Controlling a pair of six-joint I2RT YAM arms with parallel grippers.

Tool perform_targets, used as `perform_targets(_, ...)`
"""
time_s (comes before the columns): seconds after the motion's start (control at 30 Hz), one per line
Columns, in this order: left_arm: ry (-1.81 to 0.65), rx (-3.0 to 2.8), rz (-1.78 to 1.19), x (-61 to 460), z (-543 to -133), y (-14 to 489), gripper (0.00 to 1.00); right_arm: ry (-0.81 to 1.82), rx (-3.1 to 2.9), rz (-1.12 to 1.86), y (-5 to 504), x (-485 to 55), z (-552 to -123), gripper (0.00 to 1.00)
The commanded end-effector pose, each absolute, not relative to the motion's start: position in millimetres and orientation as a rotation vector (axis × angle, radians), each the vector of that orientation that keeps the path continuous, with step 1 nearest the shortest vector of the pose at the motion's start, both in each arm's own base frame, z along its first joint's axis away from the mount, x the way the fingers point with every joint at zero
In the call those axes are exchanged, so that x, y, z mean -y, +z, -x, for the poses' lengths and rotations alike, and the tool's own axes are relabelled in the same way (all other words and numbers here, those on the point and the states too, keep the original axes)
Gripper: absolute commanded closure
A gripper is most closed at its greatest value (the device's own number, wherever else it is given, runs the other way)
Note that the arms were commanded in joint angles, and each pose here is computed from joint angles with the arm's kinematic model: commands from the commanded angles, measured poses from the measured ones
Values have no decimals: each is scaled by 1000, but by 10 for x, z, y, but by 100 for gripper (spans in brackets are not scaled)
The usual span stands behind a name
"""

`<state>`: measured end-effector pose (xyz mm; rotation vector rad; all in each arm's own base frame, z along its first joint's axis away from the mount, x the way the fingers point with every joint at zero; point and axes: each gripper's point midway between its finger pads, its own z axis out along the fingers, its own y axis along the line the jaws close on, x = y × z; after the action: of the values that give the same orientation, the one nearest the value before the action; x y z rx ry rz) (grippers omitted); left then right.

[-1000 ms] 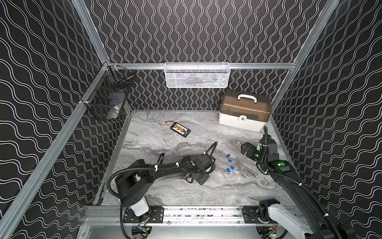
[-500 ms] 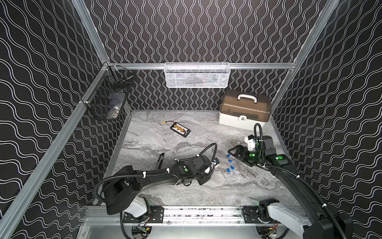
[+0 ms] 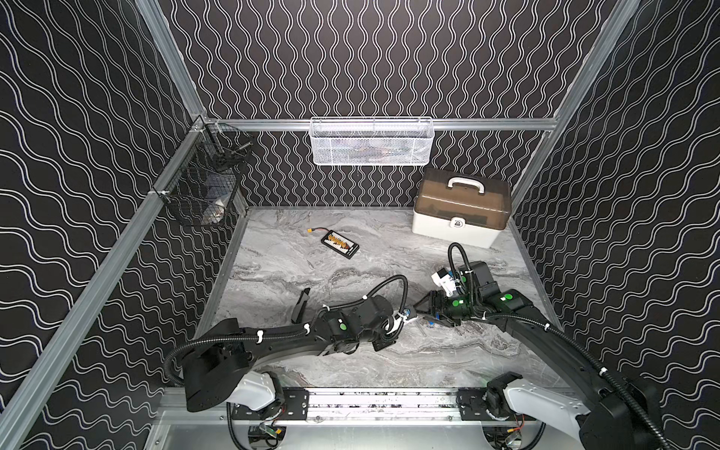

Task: Insert stoppers into test tubes
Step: Pick up the test tube at the center of the board.

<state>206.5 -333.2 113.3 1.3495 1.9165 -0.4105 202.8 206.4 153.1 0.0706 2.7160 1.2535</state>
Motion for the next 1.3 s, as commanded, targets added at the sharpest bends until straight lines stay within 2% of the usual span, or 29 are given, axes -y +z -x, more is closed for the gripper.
perform_targets(0.0, -440, -1835, -1349, 3409, -2069, 1280, 94, 1320, -2718, -48, 1568, -2139, -1976, 46)
perform_targets(0.5, -474, -1784, -1340, 3438, -2044, 1392, 93, 1396, -2723, 18, 1607, -2231, -1858, 72)
perform_targets(0.7, -482, -1772, -1336, 3445, -2037, 1419, 93, 1407, -2717, 31, 1625, -2245, -1854, 79)
perform_targets(1.03, -491, -1768, -1333, 3450, -2028, 1424, 92, 1424, -2704, 48, 1659, -2254, -1841, 85)
perform_targets(1.13, -491, -1771, -1331, 3447, -2030, 1417, 89, 1429, -2699, 53, 1672, -2257, -1837, 86)
perform_targets(1.27, -497, -1778, -1325, 3451, -2028, 1401, 78, 1450, -2689, 62, 1700, -2270, -1827, 87)
